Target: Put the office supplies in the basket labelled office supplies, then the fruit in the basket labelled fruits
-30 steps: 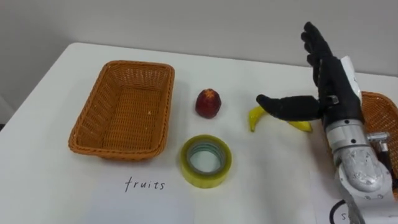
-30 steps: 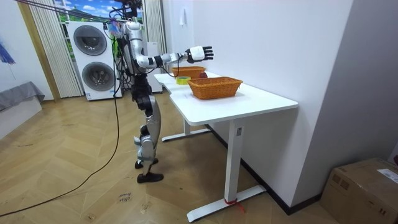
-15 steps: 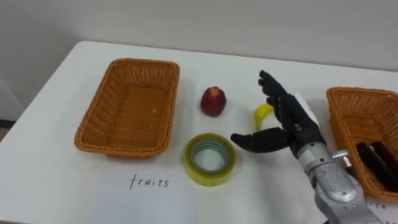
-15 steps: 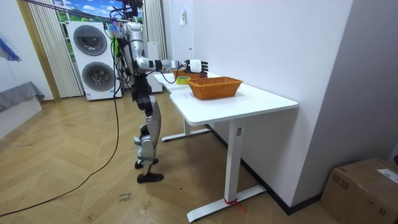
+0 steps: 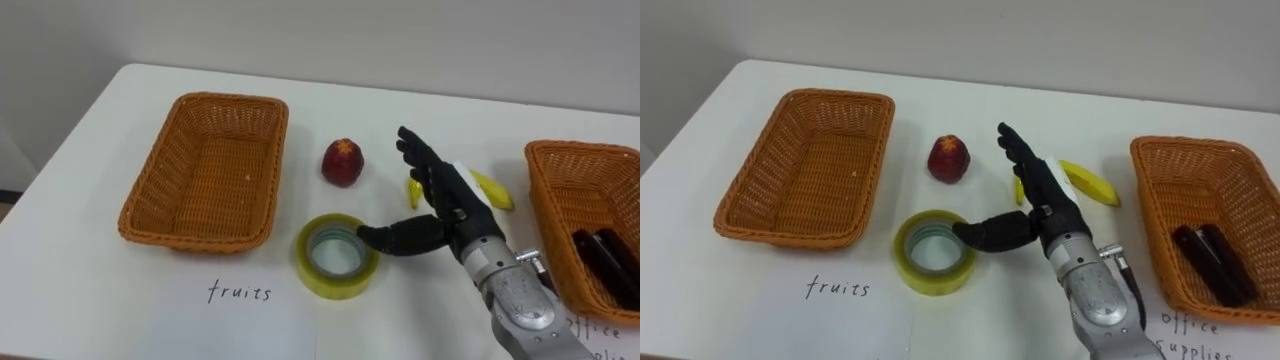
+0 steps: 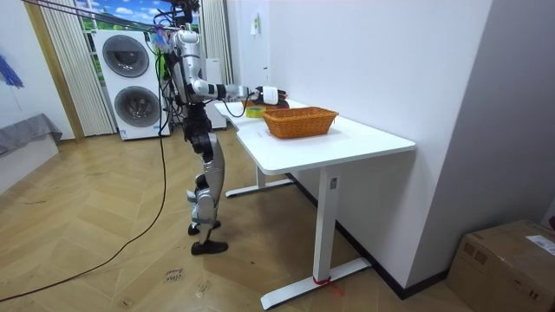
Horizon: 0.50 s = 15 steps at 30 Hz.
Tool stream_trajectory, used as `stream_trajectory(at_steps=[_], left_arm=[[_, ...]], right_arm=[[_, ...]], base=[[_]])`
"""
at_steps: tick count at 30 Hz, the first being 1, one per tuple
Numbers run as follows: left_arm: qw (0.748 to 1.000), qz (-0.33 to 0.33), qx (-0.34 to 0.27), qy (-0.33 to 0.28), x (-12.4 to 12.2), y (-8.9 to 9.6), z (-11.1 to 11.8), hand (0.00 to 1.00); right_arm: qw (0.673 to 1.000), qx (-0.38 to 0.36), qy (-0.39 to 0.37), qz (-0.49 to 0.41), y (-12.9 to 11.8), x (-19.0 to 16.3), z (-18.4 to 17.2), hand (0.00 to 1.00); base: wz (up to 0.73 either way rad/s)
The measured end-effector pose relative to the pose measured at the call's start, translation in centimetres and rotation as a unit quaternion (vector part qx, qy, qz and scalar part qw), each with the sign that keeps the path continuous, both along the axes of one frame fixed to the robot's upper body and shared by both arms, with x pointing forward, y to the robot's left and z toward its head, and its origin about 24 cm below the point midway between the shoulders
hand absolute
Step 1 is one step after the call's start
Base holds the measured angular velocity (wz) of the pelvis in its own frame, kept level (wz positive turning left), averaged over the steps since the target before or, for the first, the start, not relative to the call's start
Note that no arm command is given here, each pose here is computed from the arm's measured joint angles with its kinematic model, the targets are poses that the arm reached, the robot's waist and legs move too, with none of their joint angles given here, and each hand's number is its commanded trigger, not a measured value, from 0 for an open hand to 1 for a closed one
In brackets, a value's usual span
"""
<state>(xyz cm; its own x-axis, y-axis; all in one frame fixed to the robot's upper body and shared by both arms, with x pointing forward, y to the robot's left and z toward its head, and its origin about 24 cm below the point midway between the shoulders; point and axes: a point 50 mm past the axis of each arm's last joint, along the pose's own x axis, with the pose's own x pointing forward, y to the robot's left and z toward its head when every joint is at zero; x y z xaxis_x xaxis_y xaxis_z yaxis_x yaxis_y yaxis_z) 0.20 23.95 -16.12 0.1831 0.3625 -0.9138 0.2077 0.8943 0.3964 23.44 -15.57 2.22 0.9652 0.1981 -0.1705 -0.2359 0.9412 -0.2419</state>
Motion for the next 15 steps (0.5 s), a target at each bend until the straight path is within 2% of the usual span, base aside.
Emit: stream_trajectory(at_steps=[15], left_arm=[[1.000,0.003,-0.006,0.009,-0.24,-0.30,-0.21,0.00]], right_arm=[[1.000,-0.003,0.013,-0.007,-0.15,-0.07,-0.67,0.00]], base=[[0.02]])
